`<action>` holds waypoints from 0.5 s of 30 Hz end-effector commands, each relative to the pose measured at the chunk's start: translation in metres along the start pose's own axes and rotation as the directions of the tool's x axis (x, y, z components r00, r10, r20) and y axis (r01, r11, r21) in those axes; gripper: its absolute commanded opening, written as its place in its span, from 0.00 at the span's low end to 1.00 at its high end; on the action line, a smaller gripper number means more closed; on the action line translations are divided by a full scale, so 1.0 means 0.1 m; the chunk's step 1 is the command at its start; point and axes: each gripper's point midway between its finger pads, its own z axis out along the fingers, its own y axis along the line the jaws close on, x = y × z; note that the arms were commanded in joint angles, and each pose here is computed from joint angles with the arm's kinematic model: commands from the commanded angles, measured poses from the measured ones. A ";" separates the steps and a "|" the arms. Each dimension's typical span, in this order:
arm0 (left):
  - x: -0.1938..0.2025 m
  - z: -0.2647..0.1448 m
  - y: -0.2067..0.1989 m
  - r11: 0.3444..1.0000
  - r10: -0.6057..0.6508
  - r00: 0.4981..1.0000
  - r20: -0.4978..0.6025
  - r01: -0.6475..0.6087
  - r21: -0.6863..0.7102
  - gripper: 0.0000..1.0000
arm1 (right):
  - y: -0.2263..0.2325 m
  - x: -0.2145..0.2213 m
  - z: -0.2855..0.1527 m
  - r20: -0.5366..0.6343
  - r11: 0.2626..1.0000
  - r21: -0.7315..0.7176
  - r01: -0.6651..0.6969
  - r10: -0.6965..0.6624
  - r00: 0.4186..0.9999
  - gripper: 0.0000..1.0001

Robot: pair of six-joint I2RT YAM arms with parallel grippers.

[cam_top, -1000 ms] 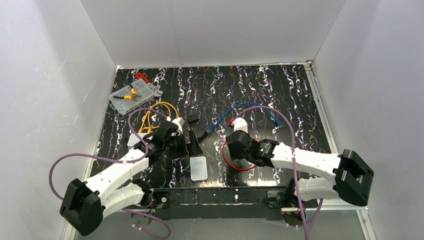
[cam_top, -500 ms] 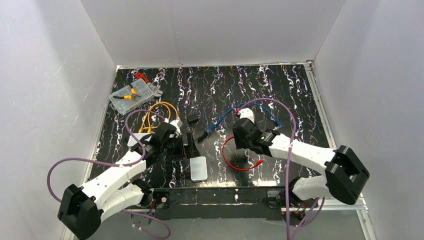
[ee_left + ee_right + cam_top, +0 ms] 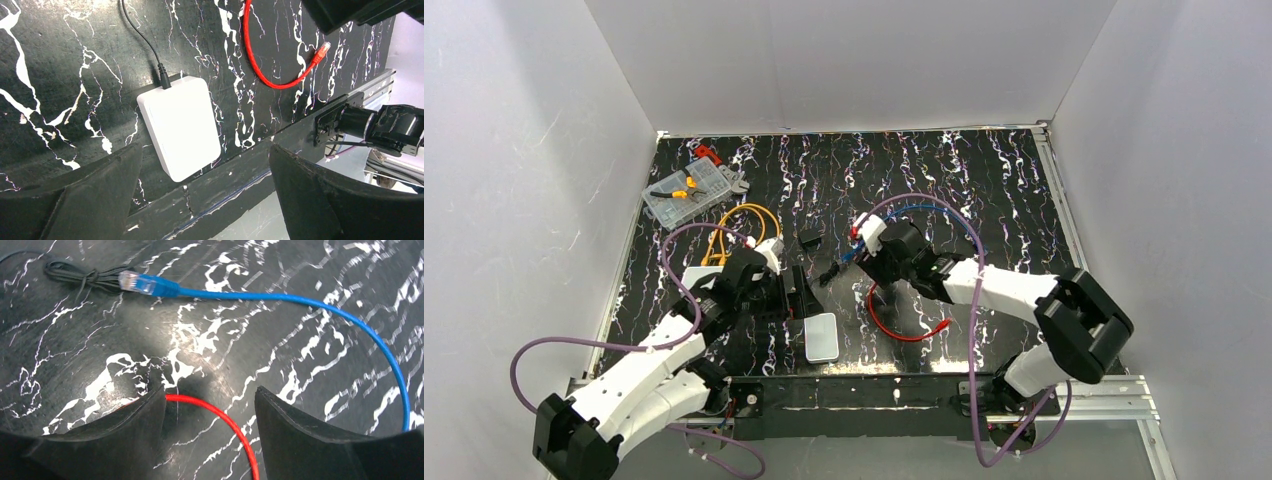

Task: Insert the plug into the switch port
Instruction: Pick up the connector from the center of the board.

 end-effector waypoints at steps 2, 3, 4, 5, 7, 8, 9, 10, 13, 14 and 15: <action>-0.05 -0.10 -0.10 0.999 0.006 1.000 0.016 -0.007 0.036 0.98 | 0.22 -0.31 0.17 0.180 0.931 -0.177 0.320 -0.289 0.940 0.72; -0.04 -0.09 -0.11 0.999 0.006 1.000 0.016 -0.007 0.039 0.98 | 0.27 -0.31 0.17 0.216 0.911 -0.198 0.363 -0.320 0.922 0.72; -0.04 -0.10 -0.11 0.999 0.007 1.000 0.016 -0.007 0.042 0.98 | 0.31 -0.32 0.17 0.261 0.890 -0.210 0.405 -0.348 0.900 0.72; -0.04 -0.10 -0.11 0.999 0.007 1.000 0.017 -0.007 0.042 0.98 | 0.31 -0.34 0.17 0.296 0.874 -0.211 0.438 -0.370 0.881 0.72; -0.04 -0.11 -0.11 0.999 0.010 1.000 0.017 -0.011 0.042 0.98 | 0.31 -0.35 0.19 0.344 0.846 -0.222 0.484 -0.397 0.851 0.71; -0.04 -0.12 -0.12 0.999 0.014 1.000 0.019 -0.014 0.044 0.98 | 0.30 -0.35 0.22 0.357 0.833 -0.227 0.505 -0.411 0.839 0.71; -0.05 -0.13 -0.12 0.999 0.017 1.000 0.022 -0.018 0.046 0.98 | 0.31 -0.38 0.24 0.376 0.811 -0.237 0.535 -0.431 0.820 0.69; -0.06 -0.15 -0.13 0.999 0.021 0.999 0.027 -0.022 0.048 0.98 | 0.32 -0.35 0.27 0.377 0.795 -0.258 0.549 -0.440 0.815 0.68; -0.07 -0.17 -0.11 0.999 0.031 0.999 0.037 -0.032 0.037 0.98 | 0.40 -0.37 0.30 0.417 0.742 -0.309 0.595 -0.456 0.786 0.67; -0.07 -0.18 -0.10 0.999 0.034 0.999 0.041 -0.035 0.035 0.98 | 0.40 -0.38 0.31 0.427 0.730 -0.316 0.606 -0.461 0.778 0.66; -0.08 -0.19 -0.09 0.999 0.035 0.998 0.043 -0.036 0.030 0.98 | 0.40 -0.41 0.34 0.436 0.727 -0.311 0.612 -0.463 0.772 0.65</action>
